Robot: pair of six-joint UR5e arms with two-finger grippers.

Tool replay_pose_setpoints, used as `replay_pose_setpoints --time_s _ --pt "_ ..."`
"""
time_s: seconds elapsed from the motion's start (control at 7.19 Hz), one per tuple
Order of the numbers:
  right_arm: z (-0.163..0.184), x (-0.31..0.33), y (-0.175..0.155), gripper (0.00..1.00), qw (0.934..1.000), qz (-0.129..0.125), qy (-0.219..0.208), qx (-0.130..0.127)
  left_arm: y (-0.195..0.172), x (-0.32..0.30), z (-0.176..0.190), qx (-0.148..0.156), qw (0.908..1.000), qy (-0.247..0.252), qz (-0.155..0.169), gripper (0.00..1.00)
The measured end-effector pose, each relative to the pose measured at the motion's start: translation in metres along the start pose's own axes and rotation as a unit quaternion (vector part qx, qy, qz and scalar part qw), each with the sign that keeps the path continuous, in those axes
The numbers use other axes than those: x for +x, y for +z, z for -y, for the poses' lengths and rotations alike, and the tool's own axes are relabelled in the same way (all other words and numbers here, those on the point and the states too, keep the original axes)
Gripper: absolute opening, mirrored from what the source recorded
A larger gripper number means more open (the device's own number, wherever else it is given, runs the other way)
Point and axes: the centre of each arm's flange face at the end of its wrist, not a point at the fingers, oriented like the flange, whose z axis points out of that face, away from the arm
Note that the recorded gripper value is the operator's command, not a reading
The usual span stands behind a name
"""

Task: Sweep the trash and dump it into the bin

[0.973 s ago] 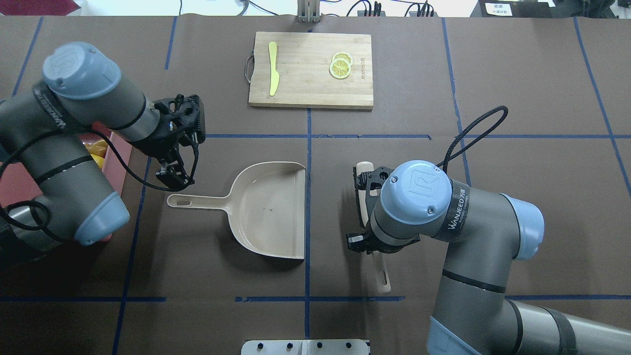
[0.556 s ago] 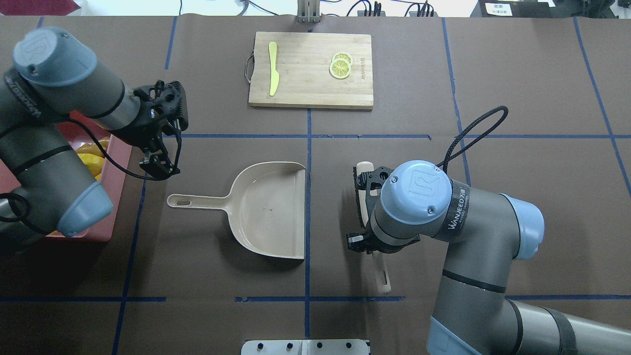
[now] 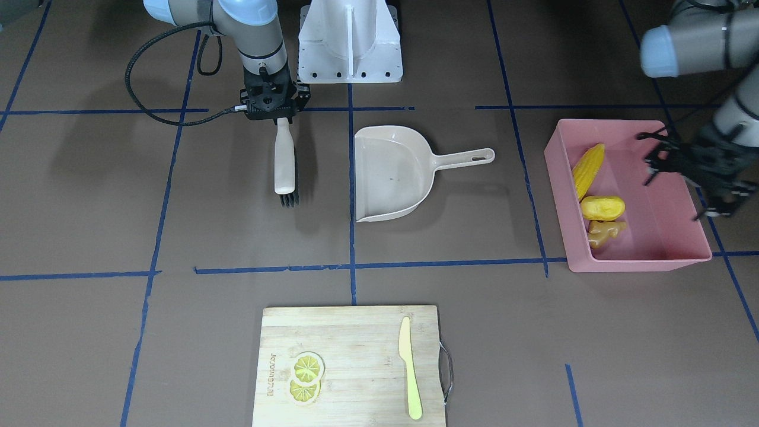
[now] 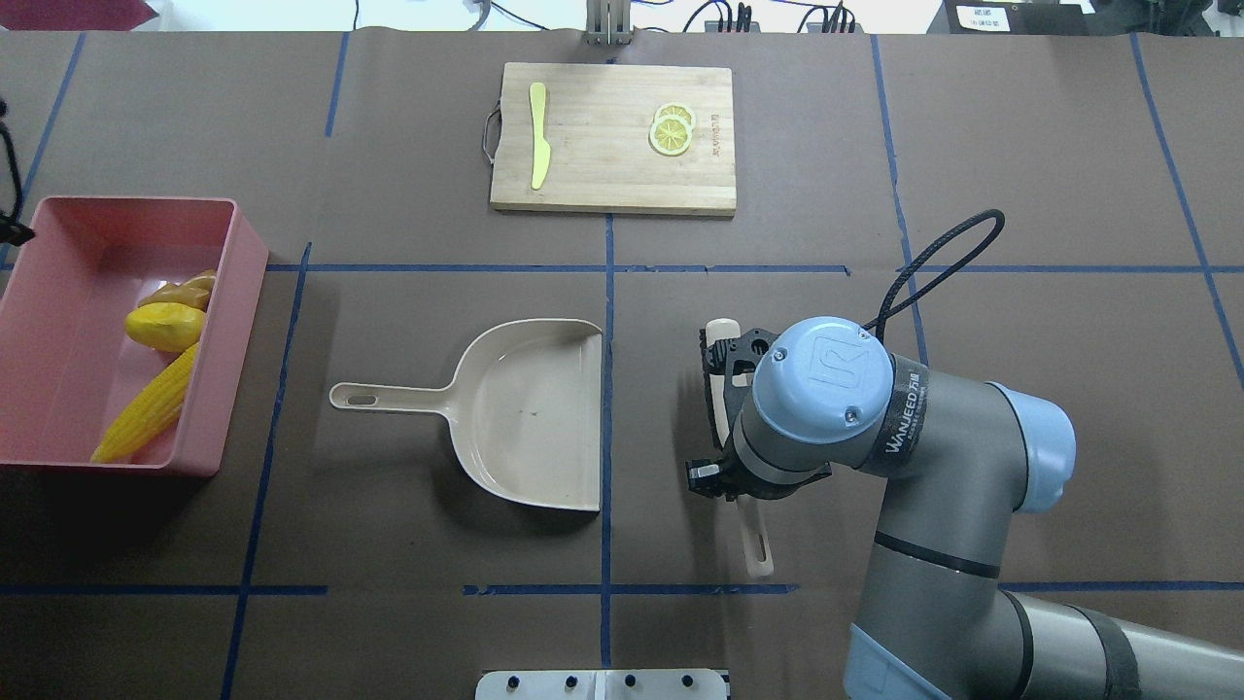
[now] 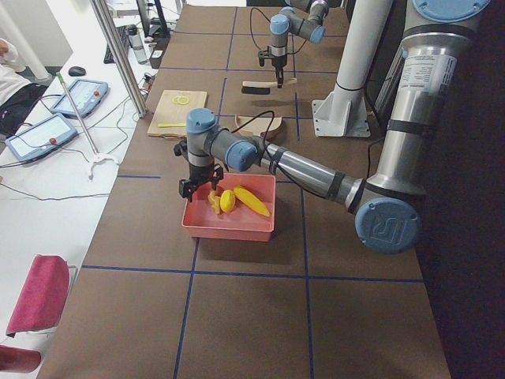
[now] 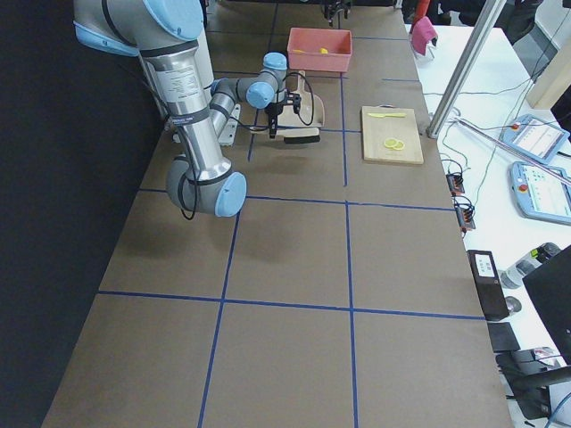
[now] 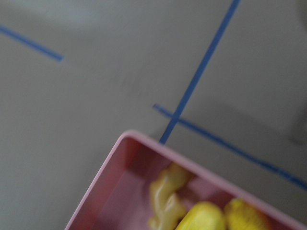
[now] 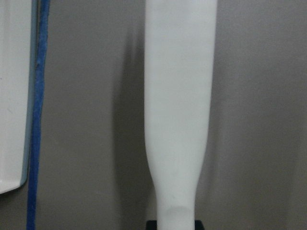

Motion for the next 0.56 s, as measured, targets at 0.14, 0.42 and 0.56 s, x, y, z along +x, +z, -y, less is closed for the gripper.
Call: replay_pose_setpoints --time_s 0.14,0.42,0.56 --pt "0.000 0.002 0.002 0.00 1.0000 -0.002 0.001 -0.001 0.001 -0.034 -0.035 -0.015 0.9954 -0.093 -0.013 1.00" --pt "0.000 0.003 0.002 0.00 1.0000 -0.003 0.001 0.000 0.007 -0.068 -0.108 -0.038 0.9728 -0.225 -0.042 1.00" --pt "0.000 0.003 0.002 0.00 1.0000 -0.003 0.001 0.000 0.008 -0.077 -0.145 -0.044 0.9632 -0.261 -0.045 1.00"
